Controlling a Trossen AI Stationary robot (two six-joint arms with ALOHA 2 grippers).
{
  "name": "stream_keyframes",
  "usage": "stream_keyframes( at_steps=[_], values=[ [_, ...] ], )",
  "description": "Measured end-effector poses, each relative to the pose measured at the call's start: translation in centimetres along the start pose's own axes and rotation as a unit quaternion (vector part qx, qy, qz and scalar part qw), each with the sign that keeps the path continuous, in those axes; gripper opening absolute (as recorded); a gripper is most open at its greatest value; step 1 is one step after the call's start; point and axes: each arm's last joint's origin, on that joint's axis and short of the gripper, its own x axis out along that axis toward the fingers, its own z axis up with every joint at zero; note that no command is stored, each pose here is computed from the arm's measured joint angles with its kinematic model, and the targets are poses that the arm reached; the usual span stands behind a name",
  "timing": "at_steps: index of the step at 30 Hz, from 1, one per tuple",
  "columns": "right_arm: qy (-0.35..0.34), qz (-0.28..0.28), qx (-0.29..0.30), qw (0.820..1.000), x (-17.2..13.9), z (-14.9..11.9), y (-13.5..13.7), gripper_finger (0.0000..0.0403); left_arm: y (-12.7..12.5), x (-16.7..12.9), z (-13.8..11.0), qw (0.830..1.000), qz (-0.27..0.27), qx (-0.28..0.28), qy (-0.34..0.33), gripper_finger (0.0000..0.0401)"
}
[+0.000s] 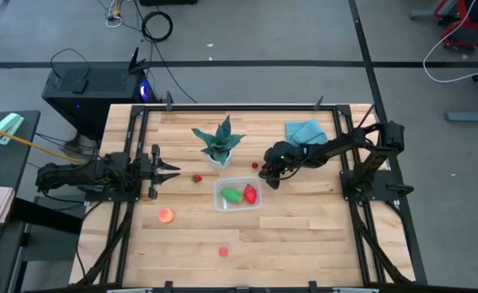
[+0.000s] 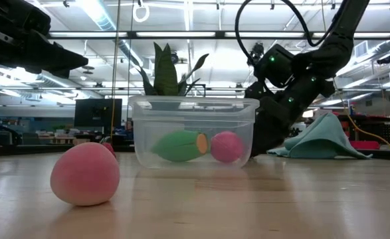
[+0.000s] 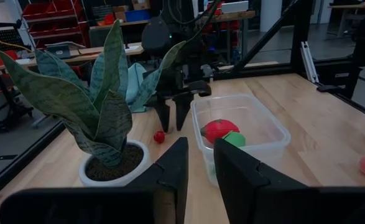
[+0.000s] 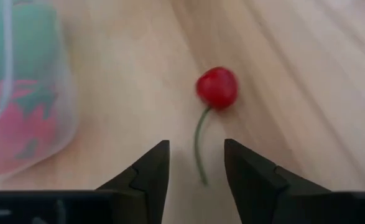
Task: Pick and placing Produce into tupperware
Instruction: Put the cherry into the transparent container
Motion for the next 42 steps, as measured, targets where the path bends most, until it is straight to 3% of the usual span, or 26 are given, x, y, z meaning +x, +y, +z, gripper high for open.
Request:
stream_keyframes(
  at_steps=[6, 19, 33, 42],
  values=[
    [0.005, 0.006, 0.001, 1.000, 0.00, -0.10, 0.03, 0.0174, 0.00, 0.00, 0.00, 1.000, 0.000, 0.000, 0.000, 0.0080],
    [0.014, -0.007, -0.002, 1.000, 0.01, -0.33, -0.06, 0.0162, 0.00, 0.00, 0.00, 1.000, 0.000, 0.000, 0.000, 0.0079],
    [0.021, -0.077, -0.017, 0.997, -0.05, -0.49, -0.26, 0.0158, 0.00, 0.00, 0.00, 1.000, 0.000, 0.000, 0.000, 0.0083],
    [0.022, -0.102, -0.028, 0.994, -0.08, -0.58, -0.38, 0.0126, 0.00, 0.00, 0.00, 1.000, 0.000, 0.000, 0.000, 0.0083]
  ],
)
